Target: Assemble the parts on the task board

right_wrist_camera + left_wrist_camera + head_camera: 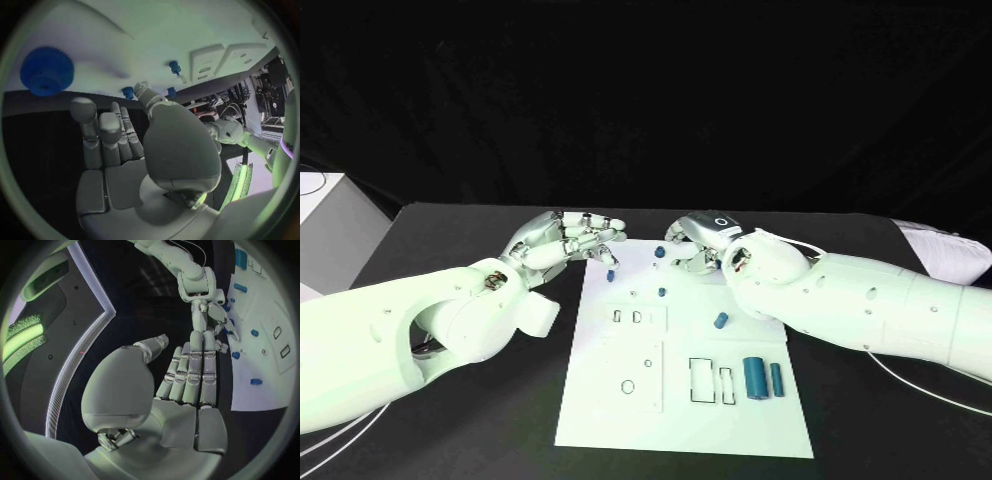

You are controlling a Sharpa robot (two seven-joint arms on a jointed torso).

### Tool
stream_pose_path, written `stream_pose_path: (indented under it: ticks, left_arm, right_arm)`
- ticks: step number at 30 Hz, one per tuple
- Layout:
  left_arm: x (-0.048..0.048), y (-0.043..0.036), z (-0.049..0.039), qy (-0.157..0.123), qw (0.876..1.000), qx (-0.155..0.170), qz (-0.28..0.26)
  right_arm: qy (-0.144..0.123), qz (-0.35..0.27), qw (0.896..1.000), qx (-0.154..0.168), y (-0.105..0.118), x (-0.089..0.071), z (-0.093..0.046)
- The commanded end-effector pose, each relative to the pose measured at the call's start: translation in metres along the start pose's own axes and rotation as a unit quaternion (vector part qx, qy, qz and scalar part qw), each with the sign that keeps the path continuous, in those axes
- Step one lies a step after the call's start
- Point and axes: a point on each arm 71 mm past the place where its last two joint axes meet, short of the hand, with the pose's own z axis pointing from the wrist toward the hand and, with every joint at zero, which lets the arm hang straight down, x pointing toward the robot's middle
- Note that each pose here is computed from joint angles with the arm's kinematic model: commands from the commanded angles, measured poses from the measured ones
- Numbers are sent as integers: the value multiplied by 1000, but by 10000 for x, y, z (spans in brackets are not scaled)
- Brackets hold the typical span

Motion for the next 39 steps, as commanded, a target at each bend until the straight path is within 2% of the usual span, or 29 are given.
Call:
stream_pose_path:
  ticks: [1, 7, 11, 14, 23, 31, 39]
  left_arm:
    - [7, -15, 1, 9, 1000, 5, -3]
    - [-17, -13, -2, 7, 1000, 5, -3]
    - [-19, -10, 3, 7, 1000, 5, -3]
    - [-18, -7, 6, 8, 1000, 5, -3]
    - [-14, -2, 13, 9, 1000, 4, -4]
    - [-6, 5, 24, 9, 1000, 2, -3]
    - [-11, 7, 23, 7, 1000, 1, -2]
  right_arm:
    - [-27, 50, 998, 24, -129, -126, -113]
    - [-40, 131, 988, 73, -431, -330, -335]
    - [-26, 159, 982, 97, -589, -413, -436]
    - [-3, 163, 980, 118, -709, -424, -475]
    - [41, 148, 976, 155, -876, -376, -431]
    - [59, 140, 974, 168, -847, -273, -322]
    - [69, 136, 972, 178, -827, -186, -279]
